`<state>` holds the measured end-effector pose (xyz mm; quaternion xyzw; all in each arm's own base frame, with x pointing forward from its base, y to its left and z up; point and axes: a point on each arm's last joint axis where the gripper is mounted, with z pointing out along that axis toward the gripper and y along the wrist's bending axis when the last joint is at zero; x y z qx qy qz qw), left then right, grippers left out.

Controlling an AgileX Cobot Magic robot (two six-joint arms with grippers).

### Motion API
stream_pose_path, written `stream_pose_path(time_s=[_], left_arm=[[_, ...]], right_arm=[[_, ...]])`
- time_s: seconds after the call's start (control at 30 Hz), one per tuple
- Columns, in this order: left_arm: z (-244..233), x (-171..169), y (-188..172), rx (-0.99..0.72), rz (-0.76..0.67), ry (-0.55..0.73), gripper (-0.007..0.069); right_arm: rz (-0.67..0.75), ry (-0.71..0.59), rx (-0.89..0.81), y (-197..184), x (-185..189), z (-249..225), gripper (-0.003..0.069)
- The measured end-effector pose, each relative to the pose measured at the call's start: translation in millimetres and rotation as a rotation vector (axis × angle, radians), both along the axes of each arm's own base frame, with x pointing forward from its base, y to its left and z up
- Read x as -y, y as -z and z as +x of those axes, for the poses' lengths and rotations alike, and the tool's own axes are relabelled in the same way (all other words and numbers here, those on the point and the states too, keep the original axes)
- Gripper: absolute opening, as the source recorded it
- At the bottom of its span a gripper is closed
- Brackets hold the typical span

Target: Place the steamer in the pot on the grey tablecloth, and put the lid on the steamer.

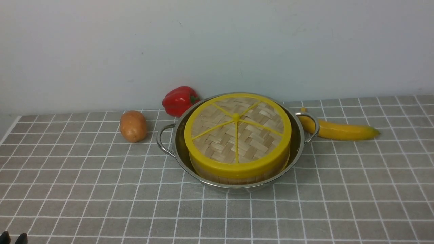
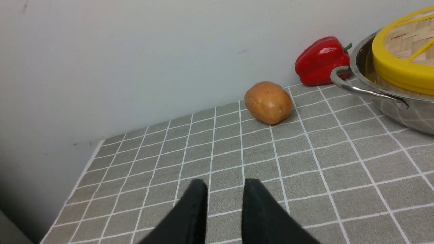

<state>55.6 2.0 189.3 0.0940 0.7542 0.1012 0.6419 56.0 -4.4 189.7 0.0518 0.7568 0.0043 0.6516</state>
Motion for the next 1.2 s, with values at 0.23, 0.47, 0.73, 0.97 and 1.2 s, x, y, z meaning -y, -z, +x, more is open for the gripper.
stream_pose_path(time_s=[0.23, 0.47, 0.73, 0.97, 1.2], left_arm=[[0.0, 0.0, 0.0, 0.000, 0.000, 0.000, 0.0160], [0.0, 0.0, 0.0, 0.000, 0.000, 0.000, 0.0170], [0.0, 0.0, 0.0, 0.000, 0.000, 0.000, 0.0185], [0.0, 0.0, 0.0, 0.000, 0.000, 0.000, 0.0191], [0.0, 0.0, 0.0, 0.000, 0.000, 0.000, 0.0204]], right_arm=[[0.001, 0.000, 0.000, 0.0, 0.0, 0.0, 0.0240], [0.001, 0.000, 0.000, 0.0, 0.0, 0.0, 0.0240], [0.001, 0.000, 0.000, 0.0, 0.0, 0.0, 0.0240], [0.001, 0.000, 0.000, 0.0, 0.0, 0.0, 0.0240], [0.002, 0.000, 0.000, 0.0, 0.0, 0.0, 0.0240]])
